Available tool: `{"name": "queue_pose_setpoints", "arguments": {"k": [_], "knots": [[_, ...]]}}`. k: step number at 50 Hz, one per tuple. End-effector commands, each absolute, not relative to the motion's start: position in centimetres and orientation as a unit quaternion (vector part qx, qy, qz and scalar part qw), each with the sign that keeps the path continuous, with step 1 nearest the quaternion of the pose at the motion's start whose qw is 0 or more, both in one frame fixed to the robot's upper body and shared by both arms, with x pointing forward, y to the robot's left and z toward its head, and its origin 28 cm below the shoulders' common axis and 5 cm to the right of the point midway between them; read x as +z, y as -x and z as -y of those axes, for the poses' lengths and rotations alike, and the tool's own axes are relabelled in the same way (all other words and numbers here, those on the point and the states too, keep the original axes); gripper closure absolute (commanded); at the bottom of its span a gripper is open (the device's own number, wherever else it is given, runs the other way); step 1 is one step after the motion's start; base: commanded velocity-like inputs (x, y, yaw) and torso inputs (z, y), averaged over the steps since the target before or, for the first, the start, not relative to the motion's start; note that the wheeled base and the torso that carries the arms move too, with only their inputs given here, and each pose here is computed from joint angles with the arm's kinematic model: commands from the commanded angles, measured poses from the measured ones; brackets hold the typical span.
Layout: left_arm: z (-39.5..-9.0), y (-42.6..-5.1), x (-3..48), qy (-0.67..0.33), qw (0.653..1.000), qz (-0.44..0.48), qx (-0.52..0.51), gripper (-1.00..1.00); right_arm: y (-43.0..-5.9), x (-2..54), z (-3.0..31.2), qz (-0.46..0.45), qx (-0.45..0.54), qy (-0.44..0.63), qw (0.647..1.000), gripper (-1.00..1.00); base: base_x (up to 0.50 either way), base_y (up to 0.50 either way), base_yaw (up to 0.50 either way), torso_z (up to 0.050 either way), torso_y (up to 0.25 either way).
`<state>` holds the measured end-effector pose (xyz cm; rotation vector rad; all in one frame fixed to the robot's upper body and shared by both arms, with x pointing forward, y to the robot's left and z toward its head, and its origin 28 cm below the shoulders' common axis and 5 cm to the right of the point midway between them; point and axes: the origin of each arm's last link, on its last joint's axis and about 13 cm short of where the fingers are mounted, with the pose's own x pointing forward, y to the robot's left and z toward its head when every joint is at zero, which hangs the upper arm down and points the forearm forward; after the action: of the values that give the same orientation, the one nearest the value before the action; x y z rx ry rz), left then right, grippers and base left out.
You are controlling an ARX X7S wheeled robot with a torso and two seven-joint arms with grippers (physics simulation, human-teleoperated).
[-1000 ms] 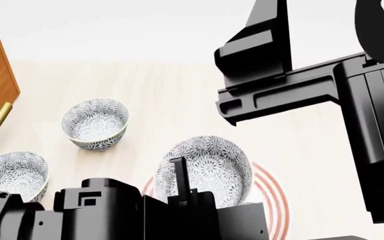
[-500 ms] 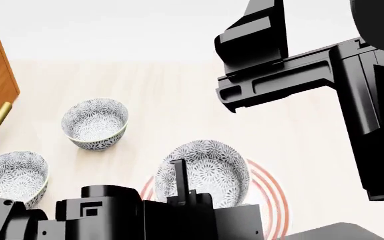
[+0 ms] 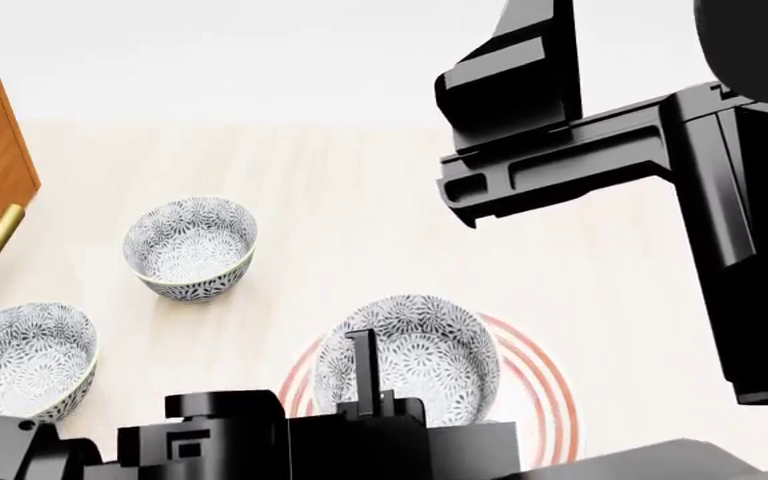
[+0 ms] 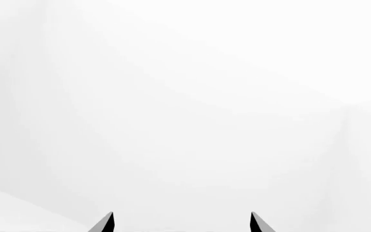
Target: Put the bowl at the front on the plate.
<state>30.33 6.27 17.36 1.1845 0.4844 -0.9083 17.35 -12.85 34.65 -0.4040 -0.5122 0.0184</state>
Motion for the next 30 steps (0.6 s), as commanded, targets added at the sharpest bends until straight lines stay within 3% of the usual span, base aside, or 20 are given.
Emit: {"name": "queue_pose_setpoints", "arguments": {"k": [1, 14, 30], "knots": [[-6.3, -30.9, 17.4, -0.539, 0.712, -0.207, -0.399, 1.0, -17.5, 34.3, 13.1, 0.246, 0.004, 0.196, 0.949, -1.0, 0.0, 0.0, 0.0, 0.0, 0.0], [-6.6, -31.6, 16.8, -0.535, 0.712, -0.214, -0.401, 1.0, -18.2, 34.0, 13.3, 0.238, 0.001, 0.193, 0.952, -1.0, 0.0, 0.0, 0.0, 0.0, 0.001], [-6.9, -32.8, 17.7, -0.5, 0.738, -0.217, -0.398, 1.0, -18.4, 34.0, 13.5, 0.229, -0.005, 0.193, 0.954, -1.0, 0.0, 0.0, 0.0, 0.001, 0.0]]}}
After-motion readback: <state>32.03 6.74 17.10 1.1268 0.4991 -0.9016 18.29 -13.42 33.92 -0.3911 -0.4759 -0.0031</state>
